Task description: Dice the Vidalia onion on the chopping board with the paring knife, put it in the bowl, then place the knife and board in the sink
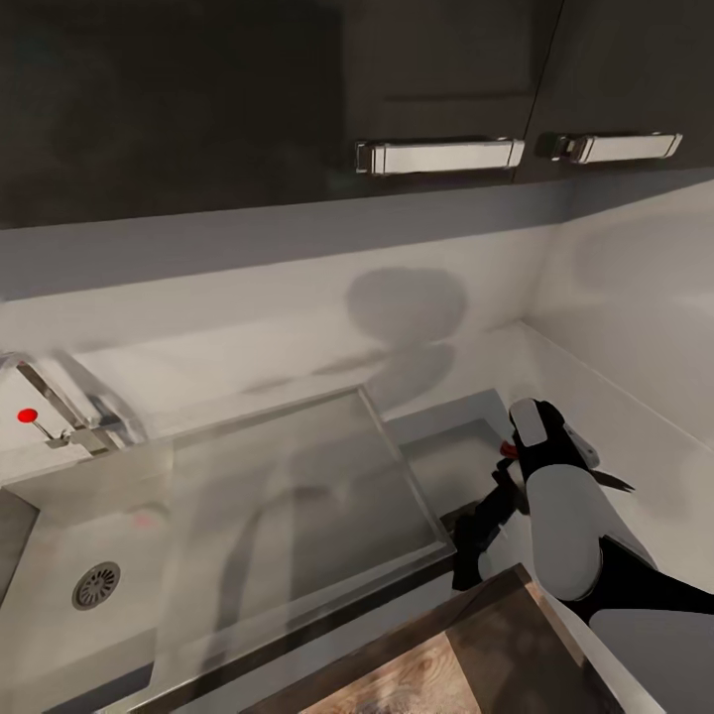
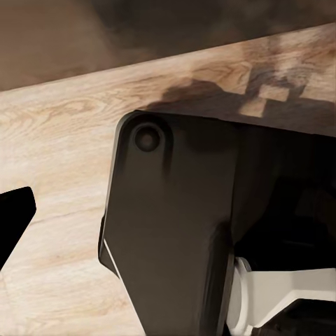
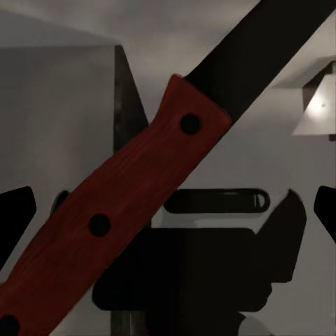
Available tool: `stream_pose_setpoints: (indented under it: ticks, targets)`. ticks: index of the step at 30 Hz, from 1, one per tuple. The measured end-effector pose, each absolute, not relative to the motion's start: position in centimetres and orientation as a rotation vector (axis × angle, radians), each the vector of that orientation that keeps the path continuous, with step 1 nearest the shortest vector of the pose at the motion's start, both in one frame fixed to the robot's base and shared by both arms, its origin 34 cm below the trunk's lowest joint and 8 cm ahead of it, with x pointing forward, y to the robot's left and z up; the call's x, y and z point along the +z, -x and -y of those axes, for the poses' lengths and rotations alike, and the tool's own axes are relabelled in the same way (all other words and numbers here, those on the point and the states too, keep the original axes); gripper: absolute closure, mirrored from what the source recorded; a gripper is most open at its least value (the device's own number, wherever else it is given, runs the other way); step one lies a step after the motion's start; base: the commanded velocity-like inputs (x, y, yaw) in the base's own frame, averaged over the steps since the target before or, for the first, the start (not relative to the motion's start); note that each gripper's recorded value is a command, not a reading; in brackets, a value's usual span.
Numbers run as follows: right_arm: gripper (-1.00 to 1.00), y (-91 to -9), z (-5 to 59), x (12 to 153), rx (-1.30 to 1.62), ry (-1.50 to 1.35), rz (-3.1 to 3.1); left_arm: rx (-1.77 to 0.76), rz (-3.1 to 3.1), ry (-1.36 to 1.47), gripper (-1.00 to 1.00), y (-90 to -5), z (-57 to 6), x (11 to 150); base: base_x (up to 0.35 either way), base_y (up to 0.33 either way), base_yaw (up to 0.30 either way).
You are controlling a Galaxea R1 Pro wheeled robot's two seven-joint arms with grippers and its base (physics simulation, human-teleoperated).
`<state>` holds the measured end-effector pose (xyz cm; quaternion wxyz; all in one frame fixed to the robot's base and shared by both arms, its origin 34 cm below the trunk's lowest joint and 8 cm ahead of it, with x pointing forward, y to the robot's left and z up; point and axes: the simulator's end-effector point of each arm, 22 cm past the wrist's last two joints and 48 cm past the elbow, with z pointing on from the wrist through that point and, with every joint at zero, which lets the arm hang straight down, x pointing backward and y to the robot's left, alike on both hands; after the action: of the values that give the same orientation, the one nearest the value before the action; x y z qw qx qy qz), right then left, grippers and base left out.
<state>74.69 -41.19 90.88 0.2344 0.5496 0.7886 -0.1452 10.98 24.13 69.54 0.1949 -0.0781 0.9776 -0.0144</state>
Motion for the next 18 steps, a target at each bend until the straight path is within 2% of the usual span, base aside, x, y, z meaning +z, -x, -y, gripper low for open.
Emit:
stream_pose_setpoints:
  ticks: [18]
  targets:
    - [-1.0, -75.53, 40.77, 90.62, -0.352, -1.482, -2.167, -0.04, -2.744, 0.219, -1.0, -10.86, -24.13, 69.53, 0.0, 0.0, 0.0]
